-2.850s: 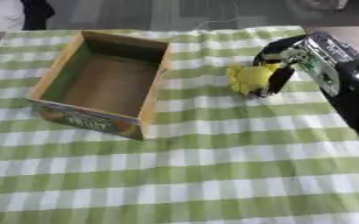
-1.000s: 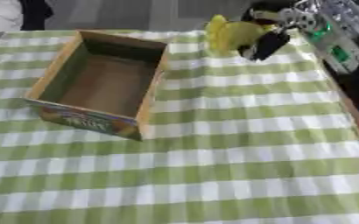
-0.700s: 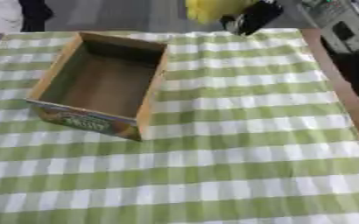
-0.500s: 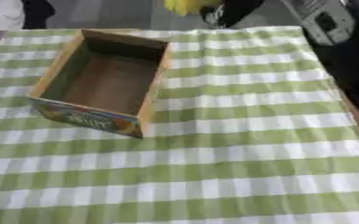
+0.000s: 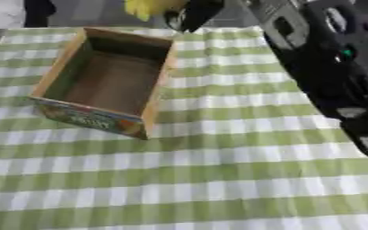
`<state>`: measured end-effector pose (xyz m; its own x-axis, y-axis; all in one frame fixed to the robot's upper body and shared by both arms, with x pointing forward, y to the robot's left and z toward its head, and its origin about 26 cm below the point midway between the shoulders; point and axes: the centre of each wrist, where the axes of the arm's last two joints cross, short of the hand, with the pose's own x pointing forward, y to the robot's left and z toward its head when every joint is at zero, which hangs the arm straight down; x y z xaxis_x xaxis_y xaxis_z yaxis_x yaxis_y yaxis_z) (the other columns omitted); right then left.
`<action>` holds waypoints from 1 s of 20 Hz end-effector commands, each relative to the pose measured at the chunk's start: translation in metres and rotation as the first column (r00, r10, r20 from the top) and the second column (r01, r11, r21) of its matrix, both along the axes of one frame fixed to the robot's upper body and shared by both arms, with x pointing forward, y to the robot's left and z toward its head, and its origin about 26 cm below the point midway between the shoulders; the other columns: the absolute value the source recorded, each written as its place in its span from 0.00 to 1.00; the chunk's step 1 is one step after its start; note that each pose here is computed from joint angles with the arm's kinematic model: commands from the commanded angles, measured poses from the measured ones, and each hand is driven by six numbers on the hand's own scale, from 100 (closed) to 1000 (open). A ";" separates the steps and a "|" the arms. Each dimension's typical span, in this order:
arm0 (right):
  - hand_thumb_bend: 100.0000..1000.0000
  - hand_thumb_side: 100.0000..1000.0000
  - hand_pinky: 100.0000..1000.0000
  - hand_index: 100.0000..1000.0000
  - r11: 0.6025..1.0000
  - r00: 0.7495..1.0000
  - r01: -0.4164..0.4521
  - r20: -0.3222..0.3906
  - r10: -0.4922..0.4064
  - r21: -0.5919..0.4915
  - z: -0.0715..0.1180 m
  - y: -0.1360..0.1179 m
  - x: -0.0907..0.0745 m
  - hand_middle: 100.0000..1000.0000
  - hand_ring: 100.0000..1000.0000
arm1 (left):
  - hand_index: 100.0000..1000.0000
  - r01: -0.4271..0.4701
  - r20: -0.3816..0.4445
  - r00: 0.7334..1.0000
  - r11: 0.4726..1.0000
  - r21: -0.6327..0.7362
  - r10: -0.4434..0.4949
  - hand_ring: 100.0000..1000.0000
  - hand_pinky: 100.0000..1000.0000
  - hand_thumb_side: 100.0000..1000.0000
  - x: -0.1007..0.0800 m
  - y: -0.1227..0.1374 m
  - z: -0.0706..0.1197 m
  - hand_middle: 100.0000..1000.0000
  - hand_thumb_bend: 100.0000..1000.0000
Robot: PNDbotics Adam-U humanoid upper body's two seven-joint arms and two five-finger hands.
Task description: Pick up objects on the table and place them in the box.
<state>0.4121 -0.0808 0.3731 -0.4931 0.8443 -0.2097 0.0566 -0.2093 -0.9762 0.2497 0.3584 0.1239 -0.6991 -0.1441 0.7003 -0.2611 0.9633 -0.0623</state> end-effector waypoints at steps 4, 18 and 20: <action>0.00 0.38 0.76 0.59 1.000 1.000 -0.006 0.010 0.006 0.000 -0.006 0.026 0.005 0.43 0.78 | 0.72 0.019 0.032 0.999 0.999 0.033 -0.020 0.57 0.72 0.92 0.001 0.000 0.011 0.54 0.00; 0.00 0.37 0.75 0.58 0.996 0.995 0.076 -0.059 -0.078 -0.046 -0.077 0.052 0.039 0.43 0.78 | 0.72 0.043 0.044 0.998 0.998 0.035 -0.045 0.57 0.72 0.93 0.004 -0.003 0.014 0.54 0.00; 0.00 0.38 0.75 0.59 0.995 0.994 0.083 -0.065 -0.087 -0.058 -0.086 0.054 0.043 0.44 0.79 | 0.72 0.045 0.046 0.998 0.998 0.034 -0.046 0.57 0.72 0.93 0.005 -0.004 0.014 0.54 0.00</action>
